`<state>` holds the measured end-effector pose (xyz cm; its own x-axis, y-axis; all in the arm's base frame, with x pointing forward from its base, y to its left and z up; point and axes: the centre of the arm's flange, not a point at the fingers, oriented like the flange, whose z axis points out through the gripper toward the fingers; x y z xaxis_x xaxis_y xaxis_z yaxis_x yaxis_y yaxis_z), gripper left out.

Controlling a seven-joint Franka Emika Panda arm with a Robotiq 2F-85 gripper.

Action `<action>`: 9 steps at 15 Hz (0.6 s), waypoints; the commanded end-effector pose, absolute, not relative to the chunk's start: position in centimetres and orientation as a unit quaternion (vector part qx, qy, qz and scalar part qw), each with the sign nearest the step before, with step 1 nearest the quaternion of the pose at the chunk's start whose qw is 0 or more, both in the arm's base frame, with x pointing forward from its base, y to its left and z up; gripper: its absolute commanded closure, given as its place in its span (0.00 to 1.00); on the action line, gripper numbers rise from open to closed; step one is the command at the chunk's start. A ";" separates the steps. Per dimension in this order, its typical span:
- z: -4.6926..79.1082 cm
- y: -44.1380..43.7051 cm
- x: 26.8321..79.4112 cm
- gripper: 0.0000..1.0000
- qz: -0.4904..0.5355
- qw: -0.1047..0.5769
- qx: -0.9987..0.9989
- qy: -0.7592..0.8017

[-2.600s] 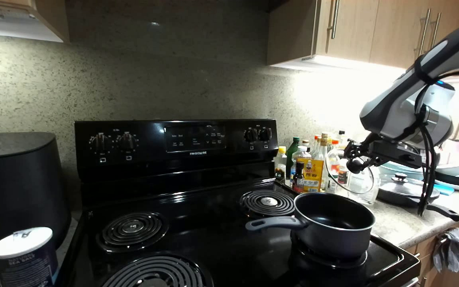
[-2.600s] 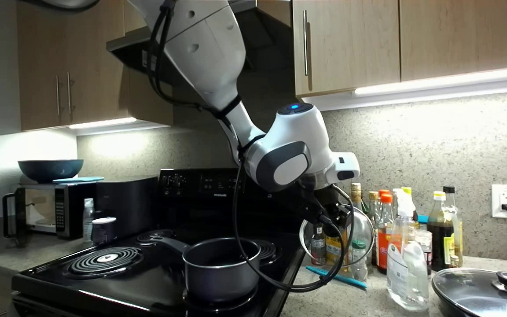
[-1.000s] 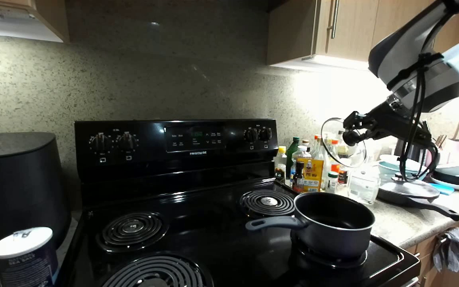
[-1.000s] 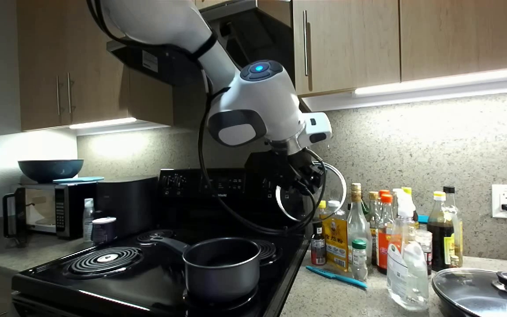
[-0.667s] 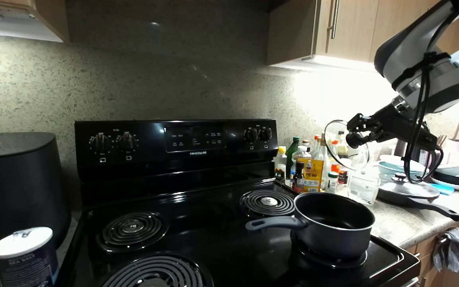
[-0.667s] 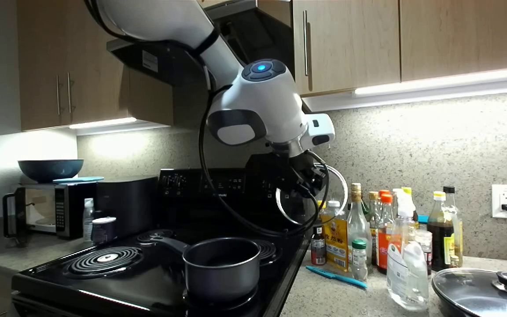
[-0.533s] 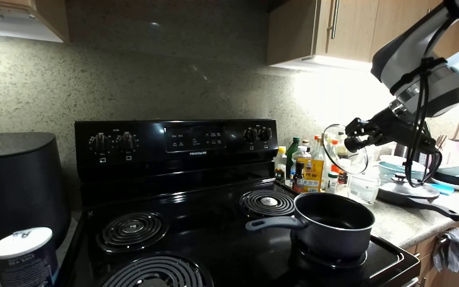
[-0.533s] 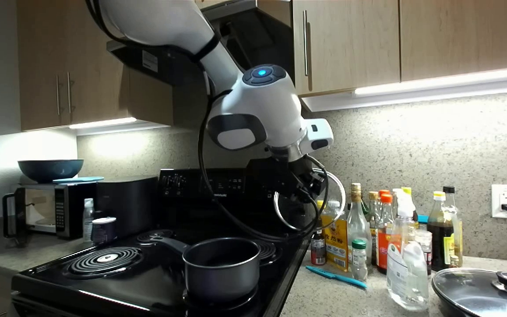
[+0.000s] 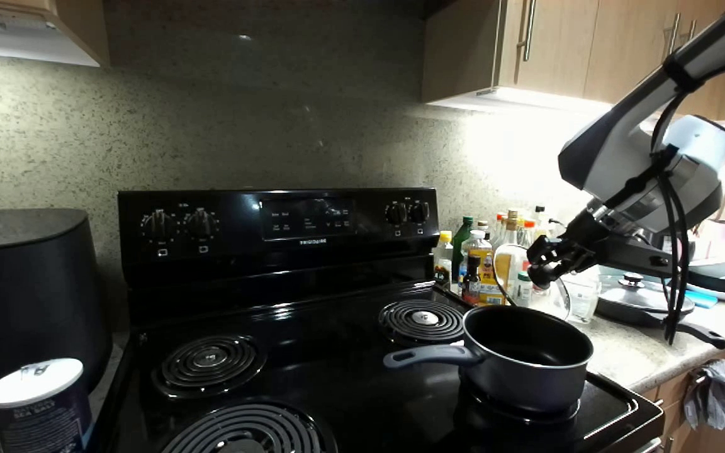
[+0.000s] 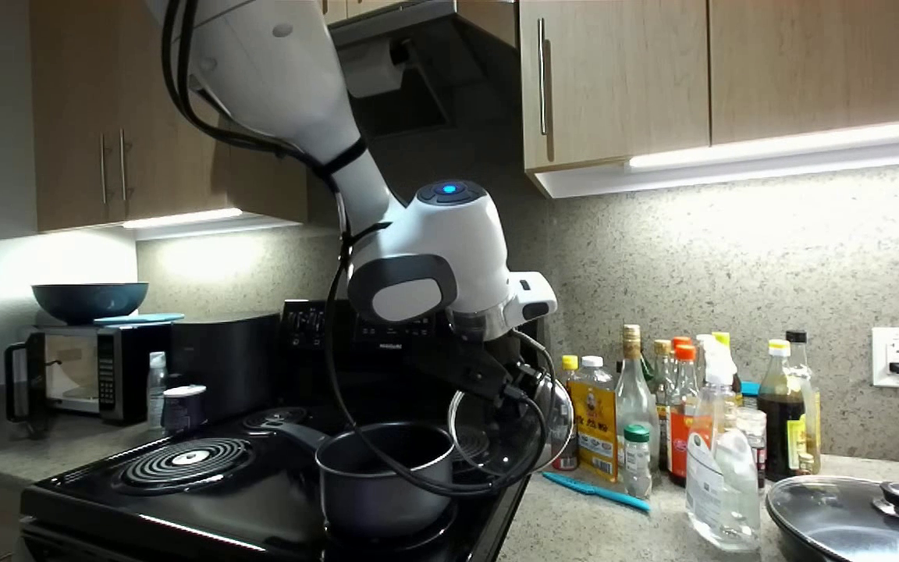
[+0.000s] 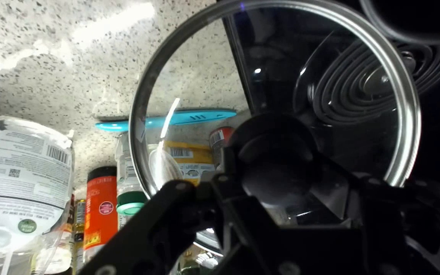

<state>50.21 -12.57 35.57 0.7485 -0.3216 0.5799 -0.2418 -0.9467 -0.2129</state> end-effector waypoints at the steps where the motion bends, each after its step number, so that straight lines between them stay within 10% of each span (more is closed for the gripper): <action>1: 37.1 -11.6 50.5 0.77 -0.331 0.056 -0.931 0.143; 2: 35.6 -12.1 50.4 0.52 -0.320 0.062 -0.934 0.144; 4: 35.8 -12.0 50.5 0.52 -0.322 0.062 -0.934 0.142; 5: 35.8 -12.0 50.5 0.77 -0.322 0.062 -0.934 0.142; 9: 41.0 -12.6 45.4 0.77 -0.405 0.083 -0.896 0.163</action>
